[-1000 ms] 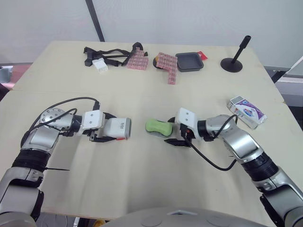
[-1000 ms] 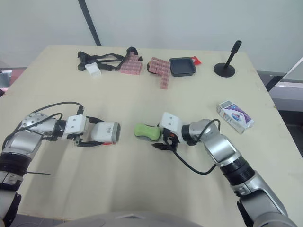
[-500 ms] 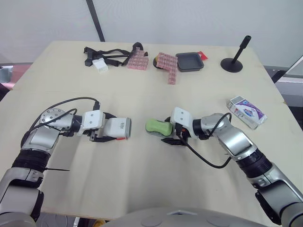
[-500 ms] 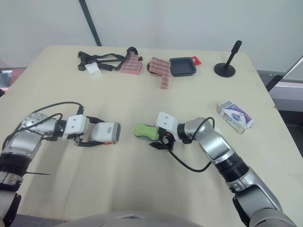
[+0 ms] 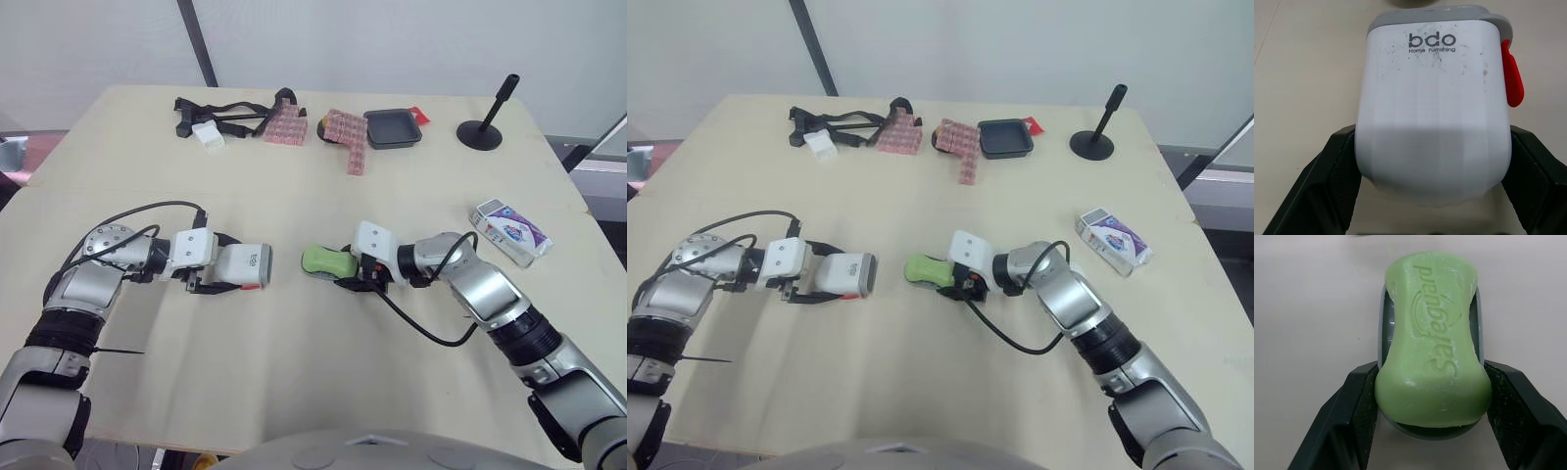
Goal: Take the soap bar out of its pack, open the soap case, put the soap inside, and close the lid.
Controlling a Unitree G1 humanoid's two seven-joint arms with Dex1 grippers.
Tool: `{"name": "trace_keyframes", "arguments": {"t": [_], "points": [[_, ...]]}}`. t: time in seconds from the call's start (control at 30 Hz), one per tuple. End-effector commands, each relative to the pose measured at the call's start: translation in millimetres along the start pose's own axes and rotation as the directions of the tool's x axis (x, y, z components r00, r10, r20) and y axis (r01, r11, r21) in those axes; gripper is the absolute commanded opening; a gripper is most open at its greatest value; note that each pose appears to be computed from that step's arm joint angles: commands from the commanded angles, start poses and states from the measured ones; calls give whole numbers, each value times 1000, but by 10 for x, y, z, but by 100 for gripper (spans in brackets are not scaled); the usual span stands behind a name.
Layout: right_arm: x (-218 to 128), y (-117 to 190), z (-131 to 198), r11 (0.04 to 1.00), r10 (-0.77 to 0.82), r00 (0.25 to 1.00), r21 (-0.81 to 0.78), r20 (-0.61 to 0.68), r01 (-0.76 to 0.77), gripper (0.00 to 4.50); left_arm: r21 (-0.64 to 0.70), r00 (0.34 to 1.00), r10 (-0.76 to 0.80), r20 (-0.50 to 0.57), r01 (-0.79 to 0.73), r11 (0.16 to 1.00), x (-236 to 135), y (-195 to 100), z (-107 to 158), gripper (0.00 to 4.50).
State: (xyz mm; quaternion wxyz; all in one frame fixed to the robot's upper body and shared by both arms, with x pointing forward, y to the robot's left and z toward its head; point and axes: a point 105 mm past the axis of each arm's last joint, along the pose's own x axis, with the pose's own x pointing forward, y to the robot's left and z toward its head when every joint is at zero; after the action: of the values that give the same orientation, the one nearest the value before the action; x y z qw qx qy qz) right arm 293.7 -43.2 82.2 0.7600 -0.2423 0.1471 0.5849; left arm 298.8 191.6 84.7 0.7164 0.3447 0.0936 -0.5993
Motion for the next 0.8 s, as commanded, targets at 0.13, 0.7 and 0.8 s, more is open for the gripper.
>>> {"name": "trace_keyframes", "arguments": {"t": [0.13,0.7,0.8], "points": [[-217,-3,15,999,-5,1000,-45,-25,3,305,38,999,17,49,-19,999,33,81,157,346],[-396,158,217,992,63,997,-109,-44,-68,305,94,987,-51,150,37,995,504,7,405,346],[-386,153,216,992,61,997,-108,-52,-66,305,92,985,-56,166,41,995,526,15,450,346]]}}
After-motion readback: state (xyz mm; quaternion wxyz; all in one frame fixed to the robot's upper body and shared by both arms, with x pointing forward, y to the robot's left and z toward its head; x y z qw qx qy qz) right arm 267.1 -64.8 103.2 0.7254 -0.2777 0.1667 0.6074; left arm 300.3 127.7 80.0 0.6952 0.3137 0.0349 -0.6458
